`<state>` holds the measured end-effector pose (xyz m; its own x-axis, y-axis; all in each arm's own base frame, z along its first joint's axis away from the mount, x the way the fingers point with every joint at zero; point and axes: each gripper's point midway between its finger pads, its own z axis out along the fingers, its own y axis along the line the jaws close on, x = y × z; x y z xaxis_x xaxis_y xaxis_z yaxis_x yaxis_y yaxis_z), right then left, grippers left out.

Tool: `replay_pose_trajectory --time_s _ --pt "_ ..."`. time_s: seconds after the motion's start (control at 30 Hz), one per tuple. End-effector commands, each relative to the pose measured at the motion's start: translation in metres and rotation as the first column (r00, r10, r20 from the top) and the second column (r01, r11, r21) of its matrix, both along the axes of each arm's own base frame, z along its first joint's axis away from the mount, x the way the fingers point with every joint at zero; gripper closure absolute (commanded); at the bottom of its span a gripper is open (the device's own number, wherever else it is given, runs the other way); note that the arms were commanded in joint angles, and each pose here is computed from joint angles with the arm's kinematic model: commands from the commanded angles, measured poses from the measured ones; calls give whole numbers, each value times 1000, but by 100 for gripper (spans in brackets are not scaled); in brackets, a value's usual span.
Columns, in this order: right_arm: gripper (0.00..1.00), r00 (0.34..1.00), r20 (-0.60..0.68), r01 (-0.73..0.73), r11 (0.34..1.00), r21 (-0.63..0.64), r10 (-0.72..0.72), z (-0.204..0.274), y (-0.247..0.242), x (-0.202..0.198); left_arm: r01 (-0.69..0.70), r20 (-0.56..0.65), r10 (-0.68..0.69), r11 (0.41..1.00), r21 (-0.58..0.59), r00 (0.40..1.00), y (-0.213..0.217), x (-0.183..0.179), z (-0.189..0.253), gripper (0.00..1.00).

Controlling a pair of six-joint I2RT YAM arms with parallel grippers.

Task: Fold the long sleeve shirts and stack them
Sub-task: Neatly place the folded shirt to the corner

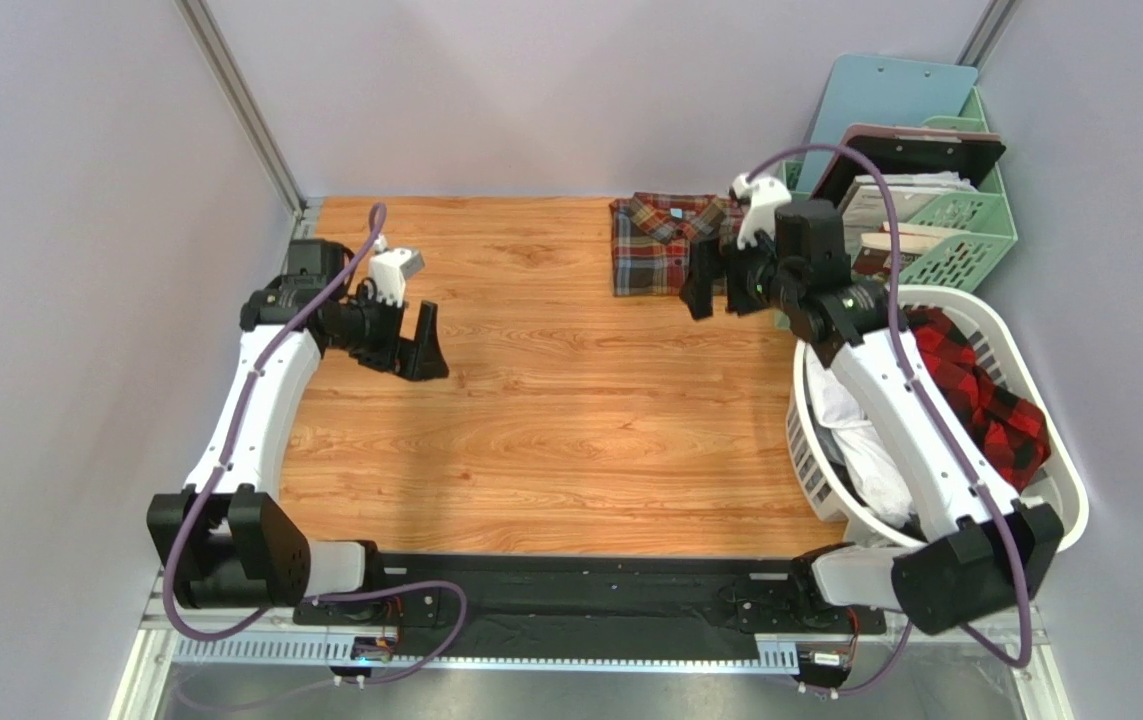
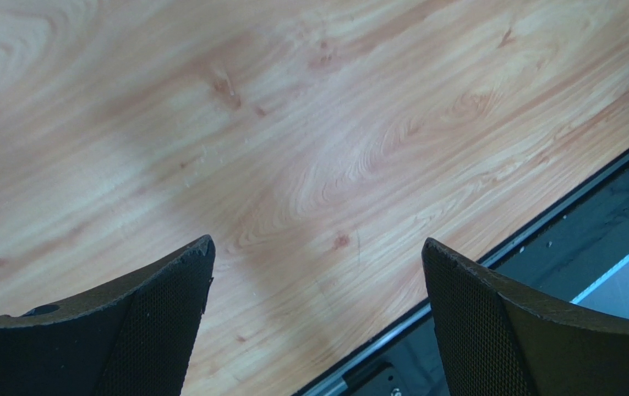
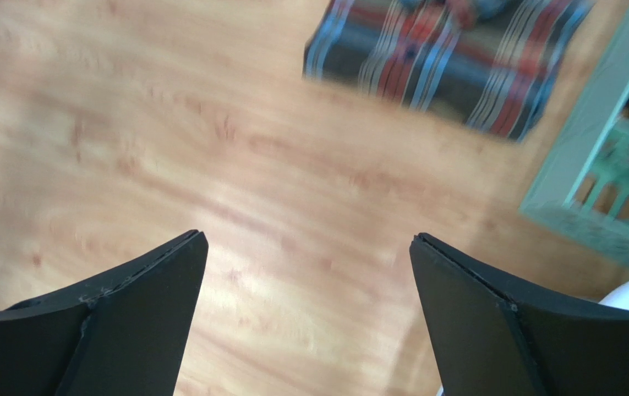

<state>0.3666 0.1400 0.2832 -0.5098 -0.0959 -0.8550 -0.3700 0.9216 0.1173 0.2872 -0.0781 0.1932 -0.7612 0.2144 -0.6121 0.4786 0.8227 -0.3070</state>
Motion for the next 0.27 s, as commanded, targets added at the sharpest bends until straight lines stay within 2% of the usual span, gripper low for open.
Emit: replay_pose_trajectory --time_s 0.0,0.23 --pt "0 978 -185 -97 995 -4 95 -71 1 -55 1 48 -2 1000 28 999 5 -21 -7 1" --pt "0 975 -165 -146 988 42 151 -75 1 -92 -36 80 35 999 9 996 4 -32 -8 1"
